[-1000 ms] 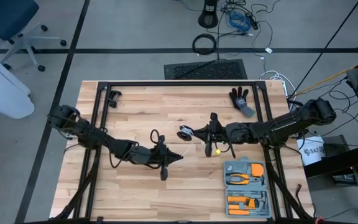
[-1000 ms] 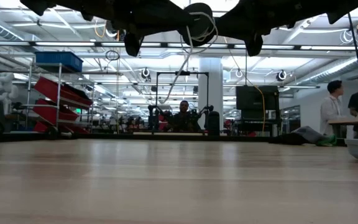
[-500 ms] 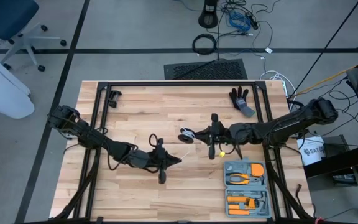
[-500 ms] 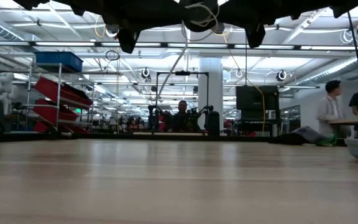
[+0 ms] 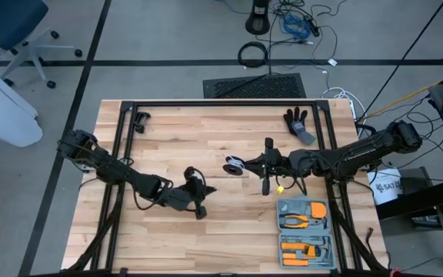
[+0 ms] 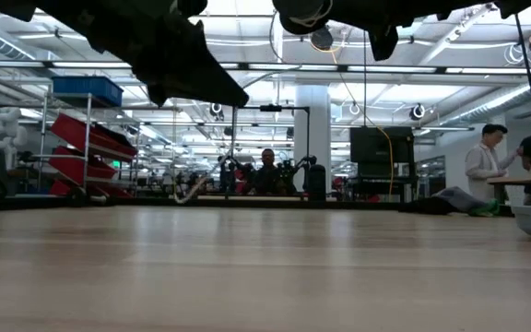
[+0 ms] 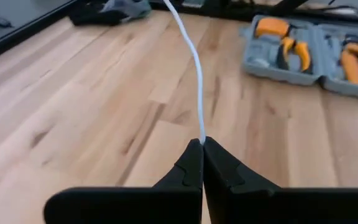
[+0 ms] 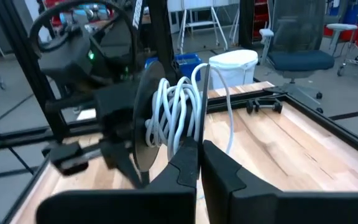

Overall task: Coil cords
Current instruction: Uncoil the white cable wire from the spool

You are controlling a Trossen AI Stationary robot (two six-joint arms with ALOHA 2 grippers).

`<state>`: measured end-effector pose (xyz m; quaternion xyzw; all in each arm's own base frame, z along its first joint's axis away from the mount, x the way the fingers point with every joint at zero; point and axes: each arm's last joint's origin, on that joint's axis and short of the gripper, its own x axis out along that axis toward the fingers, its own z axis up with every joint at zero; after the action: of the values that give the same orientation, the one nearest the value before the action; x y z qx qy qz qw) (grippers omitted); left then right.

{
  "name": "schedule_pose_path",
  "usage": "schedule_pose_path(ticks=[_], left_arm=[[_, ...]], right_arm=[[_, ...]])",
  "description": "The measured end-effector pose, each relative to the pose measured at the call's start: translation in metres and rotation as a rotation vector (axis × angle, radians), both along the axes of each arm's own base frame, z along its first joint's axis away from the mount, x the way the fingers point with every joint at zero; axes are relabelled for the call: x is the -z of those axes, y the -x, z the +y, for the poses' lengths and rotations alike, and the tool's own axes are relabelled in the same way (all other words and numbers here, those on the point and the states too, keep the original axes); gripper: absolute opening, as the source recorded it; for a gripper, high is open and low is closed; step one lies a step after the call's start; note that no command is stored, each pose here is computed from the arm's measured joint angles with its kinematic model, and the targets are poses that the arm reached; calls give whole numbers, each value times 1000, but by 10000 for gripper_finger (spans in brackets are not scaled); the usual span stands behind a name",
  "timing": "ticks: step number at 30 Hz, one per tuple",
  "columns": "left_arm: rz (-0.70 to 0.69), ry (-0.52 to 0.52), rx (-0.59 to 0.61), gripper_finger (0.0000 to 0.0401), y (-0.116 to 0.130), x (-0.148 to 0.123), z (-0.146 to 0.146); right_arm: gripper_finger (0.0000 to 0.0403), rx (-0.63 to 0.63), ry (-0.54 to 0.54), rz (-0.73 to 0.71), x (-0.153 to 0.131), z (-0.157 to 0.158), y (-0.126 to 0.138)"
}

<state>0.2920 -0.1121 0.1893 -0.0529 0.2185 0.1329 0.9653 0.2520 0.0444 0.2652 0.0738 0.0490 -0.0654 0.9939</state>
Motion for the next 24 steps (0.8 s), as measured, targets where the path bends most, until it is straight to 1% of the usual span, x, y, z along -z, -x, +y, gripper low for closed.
schedule_pose_path(ticks=[2,4,7,10,14,17,22,24], left_arm=[[44,-12,-9,1,7,-3,3],[85,-5,-48,1,17,-9,8],[146,-8,-146,1,37,-19,18],[137,-17,-251,1,60,-36,27],[-2,-44,-314,1,84,-68,35],[-156,-69,-338,1,99,-96,39],[-404,-121,-278,1,112,-145,39],[-509,-122,-217,1,114,-161,36]], right_arm=[[0,2,6,24,1,-1,2],[0,7,16,43,1,-3,4],[0,24,32,65,0,-7,7],[0,41,36,91,1,-12,10],[0,67,42,136,4,-18,11],[0,90,31,172,9,-23,10],[0,121,19,209,14,-29,9],[0,146,24,215,15,-30,8]])
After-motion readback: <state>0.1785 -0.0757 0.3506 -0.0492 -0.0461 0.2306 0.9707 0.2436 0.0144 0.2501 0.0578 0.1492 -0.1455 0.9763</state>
